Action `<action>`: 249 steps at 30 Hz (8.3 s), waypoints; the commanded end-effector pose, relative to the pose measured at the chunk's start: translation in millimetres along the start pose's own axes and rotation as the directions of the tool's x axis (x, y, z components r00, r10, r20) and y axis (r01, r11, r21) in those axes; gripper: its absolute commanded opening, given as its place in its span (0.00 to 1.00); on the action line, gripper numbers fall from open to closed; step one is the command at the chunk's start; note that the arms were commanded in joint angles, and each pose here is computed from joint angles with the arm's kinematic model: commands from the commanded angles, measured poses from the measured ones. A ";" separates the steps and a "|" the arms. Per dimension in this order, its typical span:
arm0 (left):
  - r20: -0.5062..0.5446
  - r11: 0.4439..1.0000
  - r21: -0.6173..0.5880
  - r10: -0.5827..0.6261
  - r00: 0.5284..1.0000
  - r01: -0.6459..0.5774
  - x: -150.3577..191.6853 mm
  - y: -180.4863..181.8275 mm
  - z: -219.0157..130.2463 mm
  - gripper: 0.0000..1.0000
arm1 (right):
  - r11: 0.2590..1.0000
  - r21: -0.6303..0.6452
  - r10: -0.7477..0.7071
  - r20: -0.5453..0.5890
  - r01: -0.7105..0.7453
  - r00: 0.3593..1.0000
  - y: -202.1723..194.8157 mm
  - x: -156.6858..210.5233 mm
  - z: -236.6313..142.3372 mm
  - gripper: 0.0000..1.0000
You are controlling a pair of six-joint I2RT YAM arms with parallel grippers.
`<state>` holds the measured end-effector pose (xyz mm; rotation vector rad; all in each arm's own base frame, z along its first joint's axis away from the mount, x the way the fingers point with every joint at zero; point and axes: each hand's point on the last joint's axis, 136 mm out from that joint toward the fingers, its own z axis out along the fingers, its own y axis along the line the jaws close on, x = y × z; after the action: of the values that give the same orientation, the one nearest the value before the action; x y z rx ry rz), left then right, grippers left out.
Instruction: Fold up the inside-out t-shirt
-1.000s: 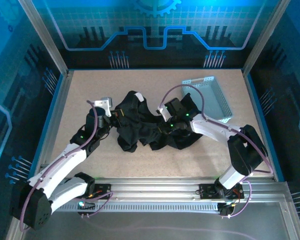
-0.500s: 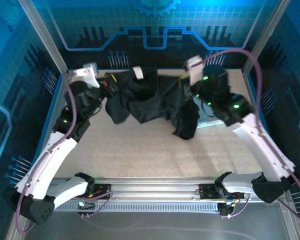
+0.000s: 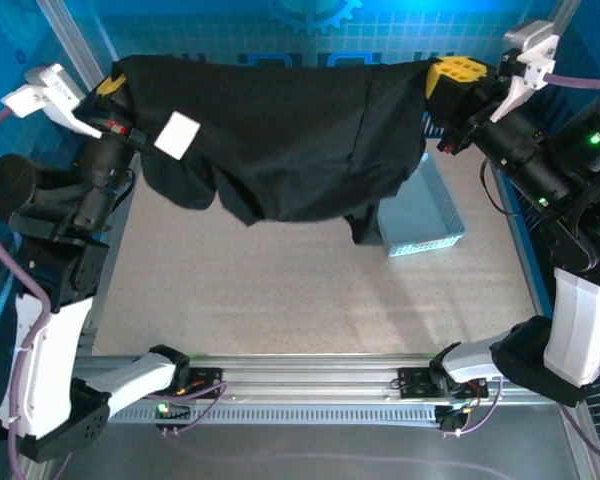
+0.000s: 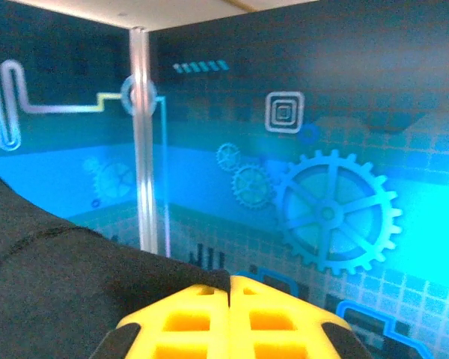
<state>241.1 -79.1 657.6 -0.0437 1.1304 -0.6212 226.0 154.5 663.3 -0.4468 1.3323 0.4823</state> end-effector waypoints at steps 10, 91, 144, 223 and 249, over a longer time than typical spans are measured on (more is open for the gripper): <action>-0.430 0.979 -0.203 -0.067 0.900 -0.024 175.0 74.0 10.1 0.00 | 0.997 0.072 0.052 -0.569 -0.013 0.820 -6.6 267.1 68.3 0.00; -0.883 0.937 -0.350 -0.331 0.332 0.003 477.9 143.8 -108.3 0.87 | 0.909 0.346 0.416 -0.766 -0.231 0.491 -28.3 508.2 17.2 0.00; -0.330 0.772 -0.617 -0.079 0.941 -0.152 188.2 179.4 -91.8 0.00 | 0.974 0.184 0.220 -0.623 -0.133 0.750 -45.4 311.5 10.7 0.00; -0.573 0.735 -0.651 -0.310 0.759 -0.191 335.6 241.5 -87.3 0.00 | 0.990 0.137 0.137 -0.877 -0.033 0.461 -9.3 486.3 7.7 0.00; -0.354 0.925 -0.379 -0.177 0.918 0.033 132.2 108.5 -68.3 0.00 | 0.990 0.013 0.125 -0.538 -0.140 0.834 4.4 243.1 -17.1 0.00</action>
<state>197.3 -21.1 545.9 -0.2974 1.3007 -0.5620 207.6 163.9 486.1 -0.5819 1.6401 0.6120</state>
